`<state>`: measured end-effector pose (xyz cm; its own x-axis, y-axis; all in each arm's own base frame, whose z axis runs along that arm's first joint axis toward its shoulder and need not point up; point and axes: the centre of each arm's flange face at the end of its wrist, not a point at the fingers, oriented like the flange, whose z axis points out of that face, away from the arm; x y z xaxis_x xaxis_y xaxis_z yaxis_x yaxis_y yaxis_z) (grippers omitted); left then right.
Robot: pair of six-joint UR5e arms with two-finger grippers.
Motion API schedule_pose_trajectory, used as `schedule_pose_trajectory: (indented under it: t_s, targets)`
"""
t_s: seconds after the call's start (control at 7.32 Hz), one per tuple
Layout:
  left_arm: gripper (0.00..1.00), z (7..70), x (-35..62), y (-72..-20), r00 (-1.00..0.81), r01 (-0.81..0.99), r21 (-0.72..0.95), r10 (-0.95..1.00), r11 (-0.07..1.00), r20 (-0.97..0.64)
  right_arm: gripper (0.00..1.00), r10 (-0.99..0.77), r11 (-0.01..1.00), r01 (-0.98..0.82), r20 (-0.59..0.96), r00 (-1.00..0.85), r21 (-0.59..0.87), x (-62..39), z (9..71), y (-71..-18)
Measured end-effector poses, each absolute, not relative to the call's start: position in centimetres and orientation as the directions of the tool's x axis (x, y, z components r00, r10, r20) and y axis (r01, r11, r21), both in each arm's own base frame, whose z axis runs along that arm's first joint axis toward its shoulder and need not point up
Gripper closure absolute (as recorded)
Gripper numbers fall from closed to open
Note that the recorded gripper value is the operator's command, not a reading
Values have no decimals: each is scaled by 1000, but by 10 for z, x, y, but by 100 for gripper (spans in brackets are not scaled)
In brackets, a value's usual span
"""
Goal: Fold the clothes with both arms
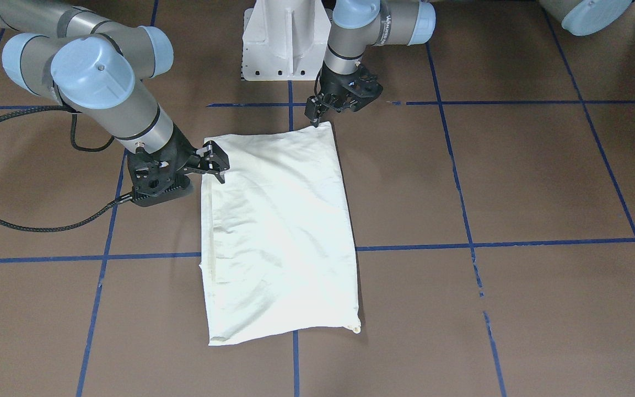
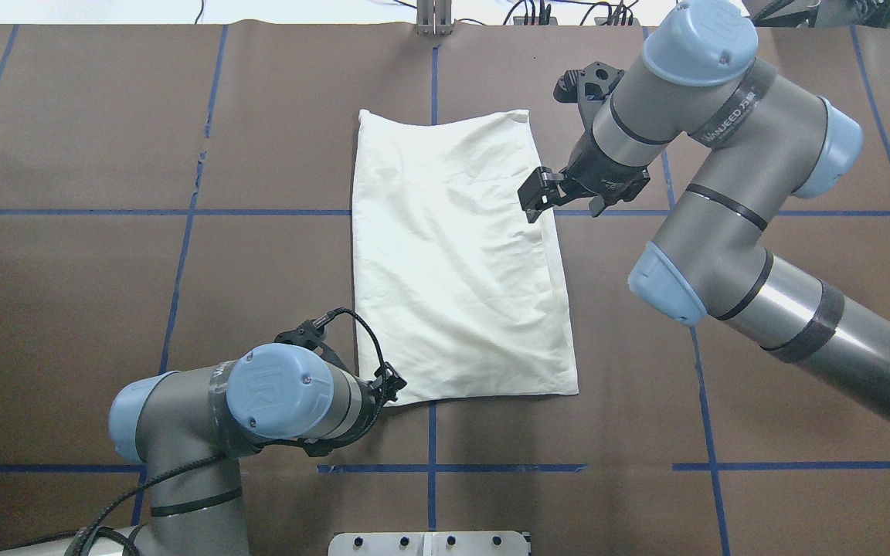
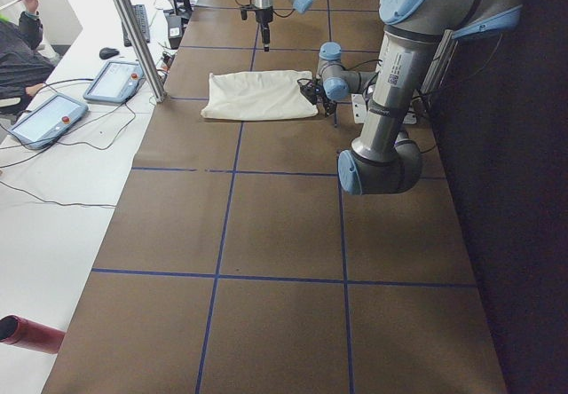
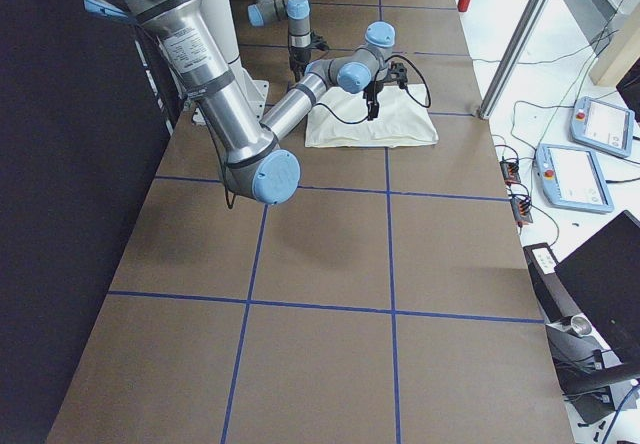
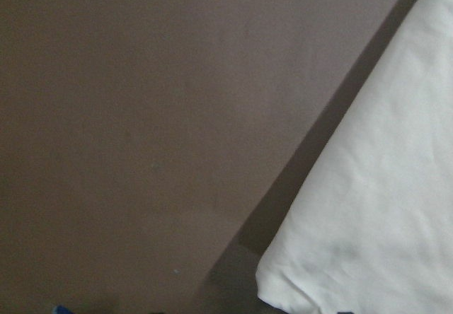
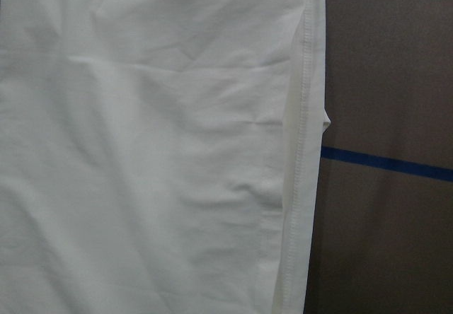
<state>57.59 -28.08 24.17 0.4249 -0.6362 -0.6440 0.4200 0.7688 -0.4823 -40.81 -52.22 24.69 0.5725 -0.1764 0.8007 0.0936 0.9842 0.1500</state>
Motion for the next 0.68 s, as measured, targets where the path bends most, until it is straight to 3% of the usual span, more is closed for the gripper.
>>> schedule_pose_trajectory:
  t_s: [0.41, 0.68]
  targets:
    - [27, 242, 584, -294, 415, 454, -456, -634, 766, -652, 0, -177, 984, 94, 801, 572, 150, -409, 247, -522]
    - [47, 247, 586, -300, 417, 466, -451, -638, 761, -647, 0, -177, 984, 95, 801, 572, 149, -410, 248, -522]
